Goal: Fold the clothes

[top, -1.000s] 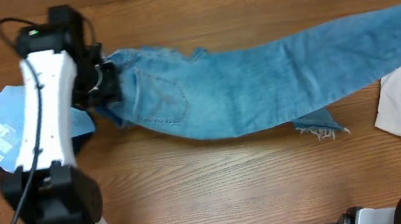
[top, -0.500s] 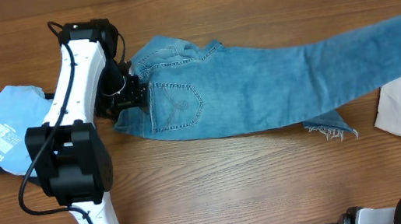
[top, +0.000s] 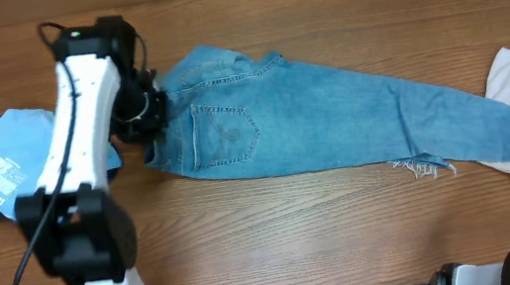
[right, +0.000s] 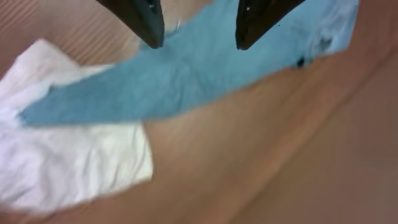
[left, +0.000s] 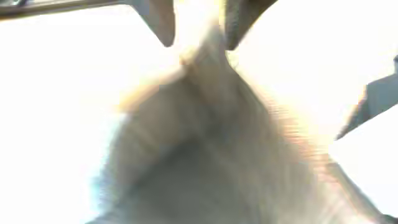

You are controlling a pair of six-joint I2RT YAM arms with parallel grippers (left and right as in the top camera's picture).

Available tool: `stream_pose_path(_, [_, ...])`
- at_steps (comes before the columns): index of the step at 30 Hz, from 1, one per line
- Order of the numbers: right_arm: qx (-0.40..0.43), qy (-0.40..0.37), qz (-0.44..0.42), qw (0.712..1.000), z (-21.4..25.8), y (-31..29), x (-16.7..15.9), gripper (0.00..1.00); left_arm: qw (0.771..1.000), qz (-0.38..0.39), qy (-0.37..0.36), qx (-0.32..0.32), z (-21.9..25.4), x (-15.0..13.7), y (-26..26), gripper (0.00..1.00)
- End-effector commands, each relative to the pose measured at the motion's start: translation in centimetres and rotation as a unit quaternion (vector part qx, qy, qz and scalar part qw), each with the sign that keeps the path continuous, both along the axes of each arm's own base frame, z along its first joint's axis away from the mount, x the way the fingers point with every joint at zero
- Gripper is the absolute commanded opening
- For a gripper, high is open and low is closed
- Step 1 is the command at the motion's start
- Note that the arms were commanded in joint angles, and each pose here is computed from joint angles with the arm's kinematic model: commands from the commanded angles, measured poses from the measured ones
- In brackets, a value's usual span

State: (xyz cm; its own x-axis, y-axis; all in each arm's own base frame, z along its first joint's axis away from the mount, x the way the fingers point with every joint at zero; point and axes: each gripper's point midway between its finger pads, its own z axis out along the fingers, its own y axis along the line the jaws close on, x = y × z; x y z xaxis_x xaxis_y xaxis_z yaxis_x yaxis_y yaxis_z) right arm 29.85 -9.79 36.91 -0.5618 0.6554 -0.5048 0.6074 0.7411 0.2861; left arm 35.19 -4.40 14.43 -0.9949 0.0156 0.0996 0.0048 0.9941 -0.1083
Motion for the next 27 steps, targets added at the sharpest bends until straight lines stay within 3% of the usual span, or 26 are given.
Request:
stream_pose_path(1, [0.111,0.052,0.135,0.983,-5.5,5.2,1.9,0.48,0.998,0.000,-0.063,0.006,3.4,0.2,0.7,0.53])
stream_pose_path(3, [0.143,0.103,0.170,0.969,-10.0,7.6,1.8,0.50,0.998,0.000,-0.067,0.003,3.6,0.3,0.6,0.65])
stream_pose_path(5, [0.157,0.144,0.189,0.958,-13.4,9.3,1.3,0.50,0.998,0.000,-0.069,-0.003,3.6,0.4,0.4,0.70])
stream_pose_path(7, [0.168,0.183,0.214,0.945,-17.0,11.4,0.5,0.52,0.997,-0.001,-0.074,-0.026,3.7,0.7,-0.4,0.66])
stream_pose_path(8, [0.176,0.197,0.230,0.937,-18.8,12.7,0.0,0.53,0.996,-0.008,-0.077,-0.042,3.8,0.8,-0.9,0.76])
stream_pose_path(9, [0.187,0.206,0.242,0.929,-20.1,13.8,-0.4,0.54,0.995,-0.014,-0.078,-0.062,3.9,0.7,-1.6,1.00])
stream_pose_path(18, [0.290,0.289,0.211,0.887,-31.1,18.5,-6.7,0.53,0.990,-0.019,-0.086,-0.107,6.2,0.6,-3.1,0.95])
stream_pose_path(27, [0.290,0.210,0.162,0.920,-35.4,18.2,-4.2,0.54,0.971,-0.052,-0.180,-0.147,12.6,1.5,-4.5,0.93])
